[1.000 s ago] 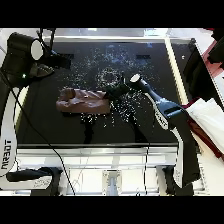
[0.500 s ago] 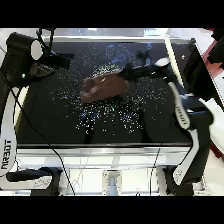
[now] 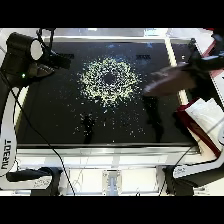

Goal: Fold the shirts.

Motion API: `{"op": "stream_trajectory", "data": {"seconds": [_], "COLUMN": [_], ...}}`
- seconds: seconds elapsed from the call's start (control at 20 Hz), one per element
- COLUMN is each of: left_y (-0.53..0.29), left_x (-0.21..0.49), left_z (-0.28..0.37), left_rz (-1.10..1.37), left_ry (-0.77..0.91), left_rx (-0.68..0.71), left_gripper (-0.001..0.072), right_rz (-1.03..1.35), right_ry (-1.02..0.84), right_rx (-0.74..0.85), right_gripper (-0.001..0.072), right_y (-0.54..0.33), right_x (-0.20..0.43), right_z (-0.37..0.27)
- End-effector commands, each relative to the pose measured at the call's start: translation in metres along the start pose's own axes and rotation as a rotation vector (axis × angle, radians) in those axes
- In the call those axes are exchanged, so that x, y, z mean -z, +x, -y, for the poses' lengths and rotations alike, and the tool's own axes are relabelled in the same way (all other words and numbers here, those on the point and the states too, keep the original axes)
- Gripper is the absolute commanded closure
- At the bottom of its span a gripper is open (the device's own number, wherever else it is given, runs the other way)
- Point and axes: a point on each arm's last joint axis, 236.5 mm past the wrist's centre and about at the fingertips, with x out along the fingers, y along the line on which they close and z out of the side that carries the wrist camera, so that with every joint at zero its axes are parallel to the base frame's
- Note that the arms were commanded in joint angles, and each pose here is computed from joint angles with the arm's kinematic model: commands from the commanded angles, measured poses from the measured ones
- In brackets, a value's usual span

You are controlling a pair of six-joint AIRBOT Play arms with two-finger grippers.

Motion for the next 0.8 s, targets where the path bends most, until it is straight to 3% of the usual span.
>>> {"op": "stream_trajectory", "data": {"seconds": [0.0,0.2,0.45,0.65,0.7,0.75], "left_y": [0.0,0.0,-0.001,-0.003,-0.004,-0.004], "left_x": [0.0,-0.001,-0.001,-0.002,-0.002,-0.003], "left_z": [0.005,0.011,0.023,0.038,0.04,0.04], "left_rz": [0.001,0.002,0.003,0.005,0.005,0.005], "left_ry": [-0.01,-0.02,-0.038,-0.061,-0.064,-0.065], "left_rx": [0.02,0.047,0.098,0.161,0.17,0.172], "left_gripper": [0.0685,0.0685,0.0684,0.0685,0.0685,0.0685], "right_rz": [0.031,0.208,0.151,0.01,-0.025,-0.051], "right_ry": [0.174,0.337,0.412,0.46,0.472,0.482], "right_rx": [0.231,0.374,0.839,0.823,0.812,0.802], "right_gripper": [0.0682,0.0684,0.0684,0.0678,0.0618,0.0447], "right_y": [-0.095,-0.174,-0.244,-0.215,-0.206,-0.199], "right_x": [0.039,0.059,0.113,0.139,0.146,0.151], "right_z": [0.079,0.132,0.213,0.236,0.24,0.243]}}
